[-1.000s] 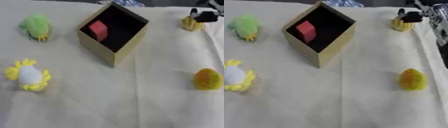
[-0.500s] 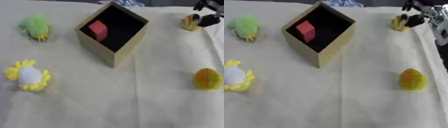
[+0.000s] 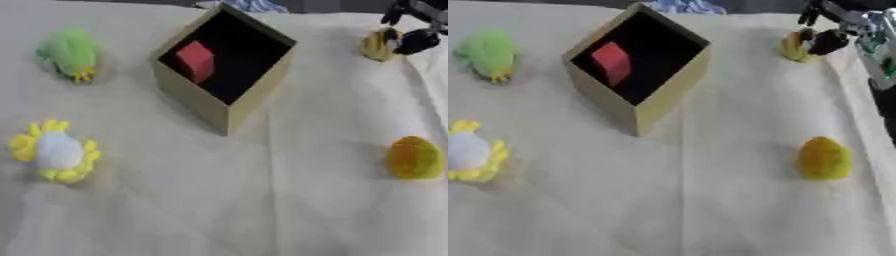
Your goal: Pick up objects on the table and place them in the box.
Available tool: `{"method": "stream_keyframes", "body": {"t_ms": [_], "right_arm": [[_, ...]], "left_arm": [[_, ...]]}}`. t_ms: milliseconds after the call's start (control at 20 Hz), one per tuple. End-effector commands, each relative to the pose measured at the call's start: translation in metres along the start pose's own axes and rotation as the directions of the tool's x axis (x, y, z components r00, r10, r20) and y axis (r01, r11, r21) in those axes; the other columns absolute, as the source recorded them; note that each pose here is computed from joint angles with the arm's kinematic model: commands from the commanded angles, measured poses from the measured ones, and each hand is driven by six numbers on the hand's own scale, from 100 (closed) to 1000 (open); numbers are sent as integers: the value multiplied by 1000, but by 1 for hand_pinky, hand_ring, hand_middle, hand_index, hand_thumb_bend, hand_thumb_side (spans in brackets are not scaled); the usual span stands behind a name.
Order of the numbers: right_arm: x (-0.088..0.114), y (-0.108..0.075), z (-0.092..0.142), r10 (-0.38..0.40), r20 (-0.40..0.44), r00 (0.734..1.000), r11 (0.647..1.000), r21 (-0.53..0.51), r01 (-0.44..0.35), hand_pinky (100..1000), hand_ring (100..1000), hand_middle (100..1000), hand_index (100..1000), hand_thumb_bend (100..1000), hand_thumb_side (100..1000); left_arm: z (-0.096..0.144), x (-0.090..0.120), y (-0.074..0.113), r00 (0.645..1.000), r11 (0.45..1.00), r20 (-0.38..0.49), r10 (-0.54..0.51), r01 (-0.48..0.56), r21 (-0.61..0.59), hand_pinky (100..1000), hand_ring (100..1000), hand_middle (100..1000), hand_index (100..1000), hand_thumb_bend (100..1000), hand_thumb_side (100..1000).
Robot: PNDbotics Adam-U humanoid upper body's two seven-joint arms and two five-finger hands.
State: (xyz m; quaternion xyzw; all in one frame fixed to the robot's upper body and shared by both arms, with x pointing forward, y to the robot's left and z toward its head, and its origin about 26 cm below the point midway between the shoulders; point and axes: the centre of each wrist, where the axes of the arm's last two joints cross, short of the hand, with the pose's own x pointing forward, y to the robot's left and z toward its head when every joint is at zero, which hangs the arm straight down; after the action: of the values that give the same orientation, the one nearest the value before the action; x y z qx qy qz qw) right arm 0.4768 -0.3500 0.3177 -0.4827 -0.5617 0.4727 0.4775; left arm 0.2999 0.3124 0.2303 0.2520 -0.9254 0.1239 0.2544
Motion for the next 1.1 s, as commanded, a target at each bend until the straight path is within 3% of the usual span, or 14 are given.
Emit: {"method": "stream_keyframes", "body": {"t_ms": [50, 100, 150, 600, 1100], "right_arm": [[-9, -17, 6, 28, -19, 999, 999, -31, -29, 898, 918, 747, 800, 100, 153], [-10, -17, 6, 33, -19, 999, 999, -23, -33, 899, 920, 754, 806, 100, 156], [-10, -18, 6, 40, -16, 999, 999, -14, -40, 908, 934, 794, 871, 145, 165], [-10, -36, 12, 102, -3, 995, 995, -1, -102, 922, 962, 834, 904, 259, 206], [-15, -22, 6, 133, -64, 989, 991, 37, -131, 916, 966, 835, 897, 306, 252]], "left_arm": [[-7, 8, 2, 999, 1000, 40, 1, -1, -3, 720, 631, 594, 758, 354, 533], [-7, 8, 2, 999, 1000, 39, 0, 0, -2, 720, 631, 594, 758, 354, 534], [-7, 8, 3, 999, 1000, 39, 0, 0, -2, 721, 631, 595, 758, 353, 534], [-7, 7, 3, 999, 1000, 37, -1, 1, -2, 721, 632, 596, 759, 355, 536], [-8, 8, 2, 999, 1000, 40, 7, -7, -1, 721, 633, 597, 759, 353, 535]]}}
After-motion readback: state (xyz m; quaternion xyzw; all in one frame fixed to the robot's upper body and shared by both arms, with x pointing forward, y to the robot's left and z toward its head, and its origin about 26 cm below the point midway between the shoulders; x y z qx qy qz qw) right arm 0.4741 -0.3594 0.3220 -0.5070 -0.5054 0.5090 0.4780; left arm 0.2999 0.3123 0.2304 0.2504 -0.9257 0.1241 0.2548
